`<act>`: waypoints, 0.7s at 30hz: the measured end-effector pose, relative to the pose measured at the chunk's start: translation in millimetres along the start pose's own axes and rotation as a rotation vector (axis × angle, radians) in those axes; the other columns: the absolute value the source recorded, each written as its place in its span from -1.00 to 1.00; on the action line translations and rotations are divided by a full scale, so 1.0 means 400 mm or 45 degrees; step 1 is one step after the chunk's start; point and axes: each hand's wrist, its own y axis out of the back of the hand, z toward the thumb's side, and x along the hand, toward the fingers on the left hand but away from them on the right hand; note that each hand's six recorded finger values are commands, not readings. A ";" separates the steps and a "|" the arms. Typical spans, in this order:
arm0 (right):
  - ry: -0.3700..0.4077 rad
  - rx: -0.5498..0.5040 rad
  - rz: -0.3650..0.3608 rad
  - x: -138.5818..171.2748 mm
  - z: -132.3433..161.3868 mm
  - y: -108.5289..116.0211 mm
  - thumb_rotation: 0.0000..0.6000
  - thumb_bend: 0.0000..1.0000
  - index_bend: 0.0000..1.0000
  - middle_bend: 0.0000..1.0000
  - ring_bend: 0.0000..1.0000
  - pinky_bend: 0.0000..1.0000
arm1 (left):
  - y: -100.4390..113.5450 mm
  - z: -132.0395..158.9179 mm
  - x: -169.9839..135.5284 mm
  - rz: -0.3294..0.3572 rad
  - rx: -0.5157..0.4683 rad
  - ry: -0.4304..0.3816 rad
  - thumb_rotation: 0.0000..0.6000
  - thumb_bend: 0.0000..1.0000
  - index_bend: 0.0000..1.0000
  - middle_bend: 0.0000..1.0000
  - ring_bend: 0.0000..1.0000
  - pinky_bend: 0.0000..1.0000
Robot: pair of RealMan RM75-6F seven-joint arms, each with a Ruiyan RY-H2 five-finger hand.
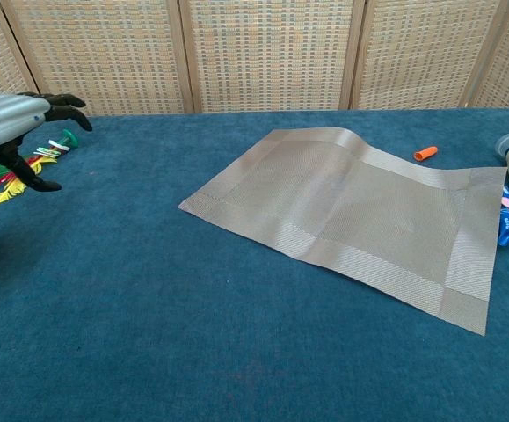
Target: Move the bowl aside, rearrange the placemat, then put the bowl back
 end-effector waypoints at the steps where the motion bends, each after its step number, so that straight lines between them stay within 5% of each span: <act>1: 0.000 -0.001 0.001 0.000 0.000 0.000 1.00 -0.60 -0.82 -1.00 -1.00 -1.00 | 0.002 0.010 0.013 0.003 0.006 -0.008 1.00 -0.61 -0.65 -1.00 -1.00 -1.00; 21: -0.052 -0.094 -0.034 -0.012 -0.039 0.020 1.00 -0.60 -0.79 -1.00 -1.00 -1.00 | -0.057 0.301 0.204 -0.113 0.108 -0.204 1.00 -0.75 -0.94 -1.00 -1.00 -1.00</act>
